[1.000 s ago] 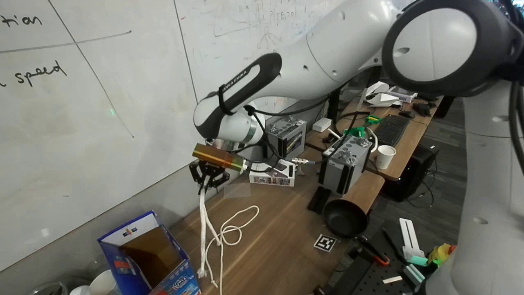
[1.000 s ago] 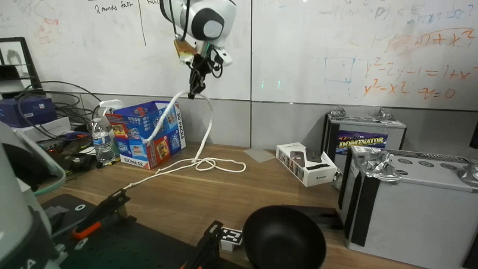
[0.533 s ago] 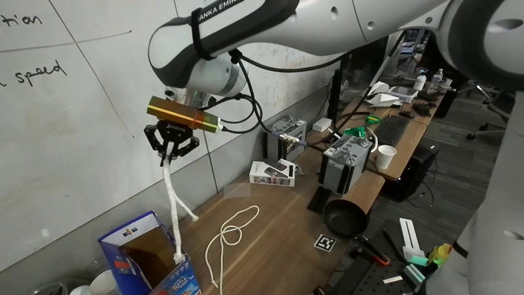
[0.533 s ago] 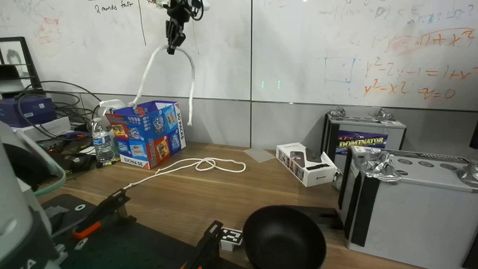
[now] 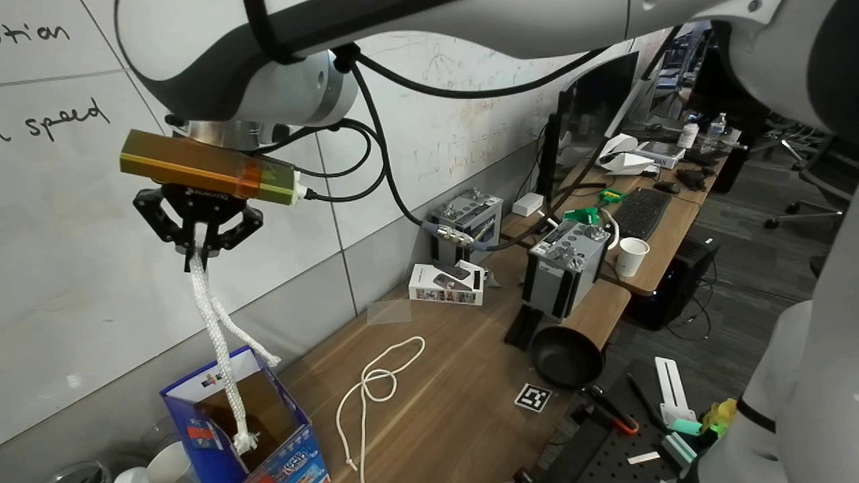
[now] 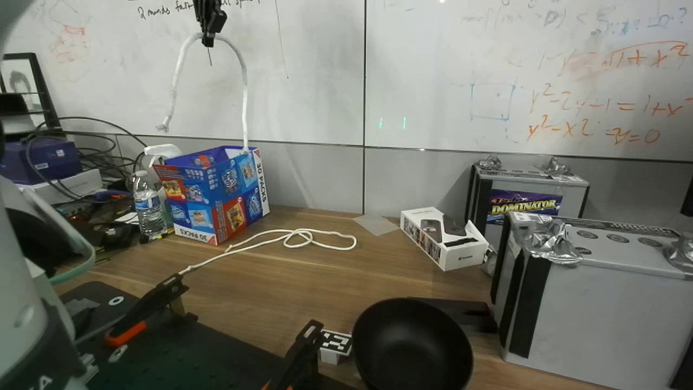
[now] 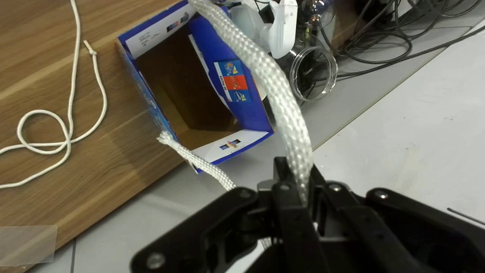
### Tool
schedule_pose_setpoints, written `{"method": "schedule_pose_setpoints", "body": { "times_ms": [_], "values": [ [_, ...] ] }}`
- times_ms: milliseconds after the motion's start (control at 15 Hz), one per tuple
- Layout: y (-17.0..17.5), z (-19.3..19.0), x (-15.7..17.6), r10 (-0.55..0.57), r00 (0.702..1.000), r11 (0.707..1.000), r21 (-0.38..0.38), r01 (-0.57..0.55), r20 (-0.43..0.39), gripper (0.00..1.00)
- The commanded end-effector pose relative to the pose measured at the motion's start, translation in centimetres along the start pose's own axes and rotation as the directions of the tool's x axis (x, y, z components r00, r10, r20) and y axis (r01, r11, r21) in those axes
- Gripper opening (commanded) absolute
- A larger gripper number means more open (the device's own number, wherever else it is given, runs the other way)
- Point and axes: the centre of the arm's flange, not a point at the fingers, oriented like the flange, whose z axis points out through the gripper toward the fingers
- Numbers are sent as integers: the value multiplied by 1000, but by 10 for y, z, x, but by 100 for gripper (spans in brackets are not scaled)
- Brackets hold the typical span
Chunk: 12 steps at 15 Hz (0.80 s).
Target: Put the ropes on the table in the box
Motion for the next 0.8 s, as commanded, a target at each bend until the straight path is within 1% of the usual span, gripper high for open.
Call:
{"method": "schedule_pose_setpoints", "body": {
  "times_ms": [0,133,333,467,733],
  "values": [
    [-35,-6,-10,-30,999,999,-16,29,-24,3],
    [-45,-4,-18,-55,998,998,-28,54,-30,3],
    [-49,8,-21,-89,996,995,-55,87,-33,3],
    [-46,17,-16,-137,988,988,-79,132,-67,3],
    [-37,36,0,-218,971,971,-127,204,-101,3]
  ]
}}
